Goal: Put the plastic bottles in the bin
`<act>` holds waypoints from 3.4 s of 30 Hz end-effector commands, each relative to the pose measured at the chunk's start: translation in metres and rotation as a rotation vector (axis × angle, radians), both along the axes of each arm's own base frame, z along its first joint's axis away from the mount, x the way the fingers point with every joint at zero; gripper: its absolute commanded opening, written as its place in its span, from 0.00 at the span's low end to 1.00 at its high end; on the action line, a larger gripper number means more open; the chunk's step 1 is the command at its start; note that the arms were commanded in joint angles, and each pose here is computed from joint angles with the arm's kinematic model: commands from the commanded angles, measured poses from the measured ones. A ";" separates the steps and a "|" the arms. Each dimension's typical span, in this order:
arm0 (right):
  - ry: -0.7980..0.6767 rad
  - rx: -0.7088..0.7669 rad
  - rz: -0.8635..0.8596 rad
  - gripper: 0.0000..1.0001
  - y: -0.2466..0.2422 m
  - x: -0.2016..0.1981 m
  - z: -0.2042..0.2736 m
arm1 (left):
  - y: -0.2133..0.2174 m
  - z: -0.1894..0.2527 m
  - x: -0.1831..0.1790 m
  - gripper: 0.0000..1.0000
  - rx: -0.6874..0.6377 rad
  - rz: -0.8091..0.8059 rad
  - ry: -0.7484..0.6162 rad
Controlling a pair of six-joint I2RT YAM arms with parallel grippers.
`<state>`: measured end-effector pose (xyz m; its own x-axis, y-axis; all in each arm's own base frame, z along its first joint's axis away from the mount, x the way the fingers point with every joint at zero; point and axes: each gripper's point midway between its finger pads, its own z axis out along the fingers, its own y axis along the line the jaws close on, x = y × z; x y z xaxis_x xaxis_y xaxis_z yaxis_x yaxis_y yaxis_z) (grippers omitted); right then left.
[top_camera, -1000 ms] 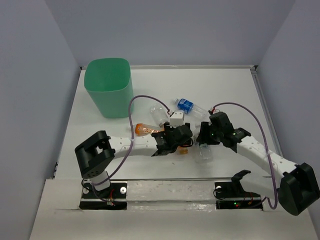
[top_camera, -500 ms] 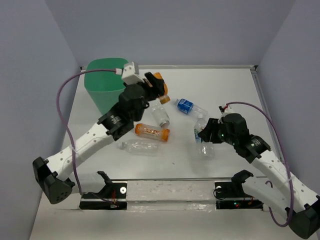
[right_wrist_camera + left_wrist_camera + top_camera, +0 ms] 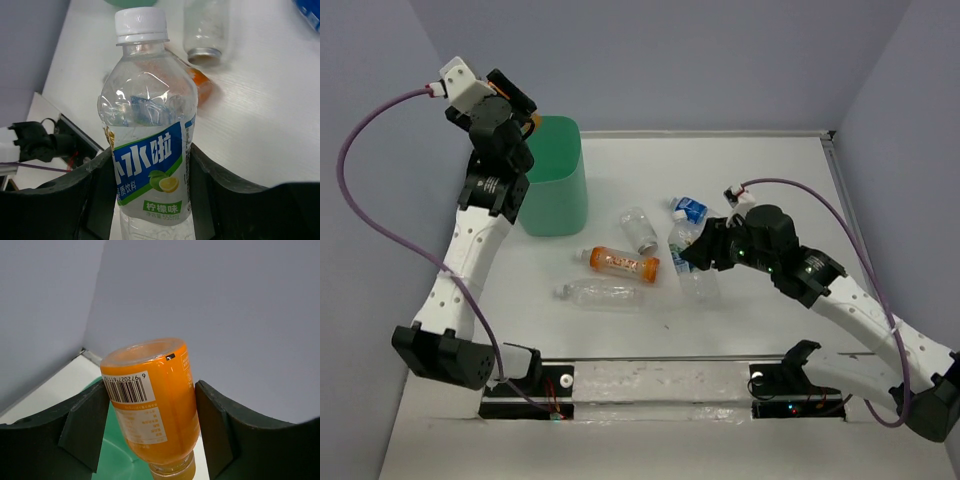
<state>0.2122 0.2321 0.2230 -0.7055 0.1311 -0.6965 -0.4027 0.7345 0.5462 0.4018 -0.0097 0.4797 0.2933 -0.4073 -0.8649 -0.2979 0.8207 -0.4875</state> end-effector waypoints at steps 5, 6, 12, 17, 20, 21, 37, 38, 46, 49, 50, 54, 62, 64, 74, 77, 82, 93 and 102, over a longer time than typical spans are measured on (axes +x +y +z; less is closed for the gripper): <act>-0.292 0.179 0.069 0.28 0.071 0.043 0.131 | 0.013 -0.053 0.028 0.94 0.092 0.068 0.116; -0.322 0.190 0.073 0.28 0.077 0.050 0.142 | 0.013 -0.055 0.027 0.99 0.092 0.065 0.125; -0.465 0.286 0.099 0.27 0.132 0.093 0.214 | -0.009 -0.043 -0.015 0.99 0.022 -0.123 0.099; -0.552 0.367 0.129 0.27 0.177 0.129 0.252 | -0.028 -0.062 -0.083 0.99 -0.045 -0.317 0.080; -0.636 0.424 0.150 0.27 0.209 0.152 0.276 | -0.029 -0.103 -0.111 0.99 -0.071 -0.352 0.167; -0.698 0.476 0.149 0.27 0.210 0.151 0.308 | -0.027 -0.115 -0.118 0.99 -0.084 -0.351 0.191; -0.961 0.483 0.146 0.56 0.324 0.203 0.242 | -0.094 -0.292 -0.204 0.99 -0.431 -0.667 0.655; -0.967 0.459 0.157 0.74 0.330 0.200 0.233 | -0.095 -0.298 -0.203 0.99 -0.432 -0.670 0.662; -0.956 0.380 0.183 0.92 0.299 0.176 0.247 | -0.111 -0.294 -0.178 0.99 -0.387 -0.727 0.626; -0.898 0.333 0.184 0.87 0.267 0.158 0.235 | -0.134 -0.292 -0.160 0.99 -0.362 -0.736 0.620; -0.874 0.323 0.188 0.86 0.258 0.151 0.229 | -0.145 -0.284 -0.157 0.99 -0.349 -0.754 0.612; -0.764 0.282 0.109 0.79 0.164 0.126 0.213 | -0.179 -0.282 -0.137 0.99 -0.262 -0.721 0.633; -0.395 -0.004 -0.102 0.85 -0.019 0.143 0.062 | -0.214 -0.297 -0.066 0.99 -0.096 -0.603 0.697; -0.331 -0.088 -0.099 0.89 -0.037 0.143 0.036 | -0.222 -0.301 -0.057 0.99 -0.085 -0.600 0.729; -0.215 -0.345 0.075 1.00 -0.064 0.167 -0.014 | -0.242 -0.363 -0.023 0.99 -0.037 -0.564 0.929; -0.155 -0.410 0.132 1.00 -0.064 0.178 -0.037 | -0.242 -0.373 -0.019 0.99 -0.025 -0.555 0.954; -0.037 -0.487 0.213 1.00 -0.063 0.194 -0.076 | -0.242 -0.390 -0.013 0.99 -0.005 -0.548 0.993; 0.036 -0.550 0.289 0.97 -0.047 0.232 -0.126 | -0.245 -0.416 0.005 0.91 -0.019 -0.551 1.001; 0.027 -0.463 0.255 0.64 -0.029 0.255 -0.134 | -0.254 -0.370 0.012 0.65 -0.033 -0.635 0.877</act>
<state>0.4503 0.1851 0.0639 -0.7339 -0.4099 -0.5417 -0.5763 0.7978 0.1771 0.3988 -0.2507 0.0479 -0.7712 -0.2718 -0.5757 -0.1627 0.9584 -0.2345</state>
